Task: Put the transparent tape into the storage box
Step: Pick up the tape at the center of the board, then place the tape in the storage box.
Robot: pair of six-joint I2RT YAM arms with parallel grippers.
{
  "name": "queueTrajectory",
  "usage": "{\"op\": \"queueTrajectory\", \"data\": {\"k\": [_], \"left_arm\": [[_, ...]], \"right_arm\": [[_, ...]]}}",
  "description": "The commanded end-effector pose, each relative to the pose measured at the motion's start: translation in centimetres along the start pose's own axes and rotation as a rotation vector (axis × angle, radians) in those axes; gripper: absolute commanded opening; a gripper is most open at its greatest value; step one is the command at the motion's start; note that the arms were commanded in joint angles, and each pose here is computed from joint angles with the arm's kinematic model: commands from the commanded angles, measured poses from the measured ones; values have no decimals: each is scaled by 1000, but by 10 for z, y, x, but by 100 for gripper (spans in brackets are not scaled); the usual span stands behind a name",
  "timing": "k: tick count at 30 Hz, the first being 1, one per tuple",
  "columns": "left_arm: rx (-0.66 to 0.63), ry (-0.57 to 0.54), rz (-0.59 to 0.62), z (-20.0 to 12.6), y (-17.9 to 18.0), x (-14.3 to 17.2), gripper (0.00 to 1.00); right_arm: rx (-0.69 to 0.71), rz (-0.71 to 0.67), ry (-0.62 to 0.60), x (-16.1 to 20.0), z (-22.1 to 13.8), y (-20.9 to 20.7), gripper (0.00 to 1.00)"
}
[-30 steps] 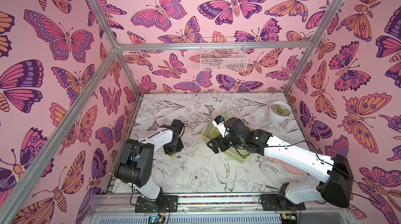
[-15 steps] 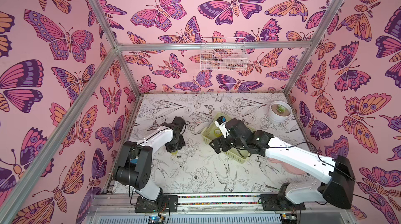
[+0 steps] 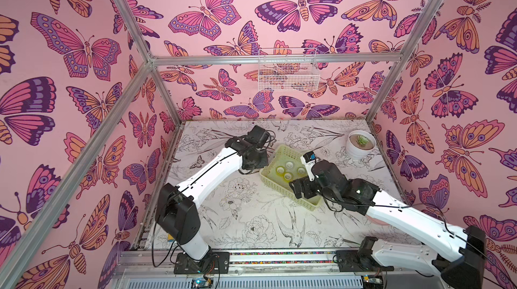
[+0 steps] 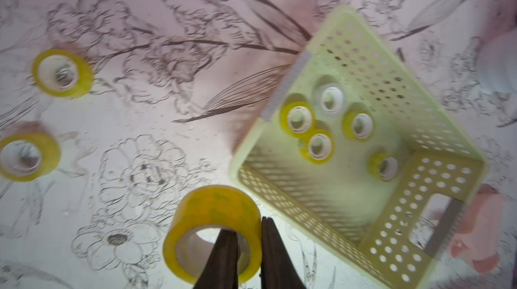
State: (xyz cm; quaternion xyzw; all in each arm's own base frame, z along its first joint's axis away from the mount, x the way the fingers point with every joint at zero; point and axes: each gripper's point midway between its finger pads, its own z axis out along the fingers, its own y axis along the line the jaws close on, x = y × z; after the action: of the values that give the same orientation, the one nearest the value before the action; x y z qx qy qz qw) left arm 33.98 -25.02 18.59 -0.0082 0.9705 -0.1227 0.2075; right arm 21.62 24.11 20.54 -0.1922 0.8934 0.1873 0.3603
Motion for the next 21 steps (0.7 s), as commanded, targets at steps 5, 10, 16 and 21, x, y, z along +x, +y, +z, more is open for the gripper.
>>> {"op": "queueTrajectory", "data": {"k": [5,10,16,21], "left_arm": [[52,127,186,39,-70,24,7],[103,195,262,72,-113,43,7],[109,275,320,109,-136,68,8],[87,330,328,138,-135,85,8]], "right_arm": [[136,87,-13,25,-32,-43,99],[181,141,-49,38,-57,-64,99],[199,188,-53,53,-76,-77,99],[199,213,-57,59,-83,-82,99]]}}
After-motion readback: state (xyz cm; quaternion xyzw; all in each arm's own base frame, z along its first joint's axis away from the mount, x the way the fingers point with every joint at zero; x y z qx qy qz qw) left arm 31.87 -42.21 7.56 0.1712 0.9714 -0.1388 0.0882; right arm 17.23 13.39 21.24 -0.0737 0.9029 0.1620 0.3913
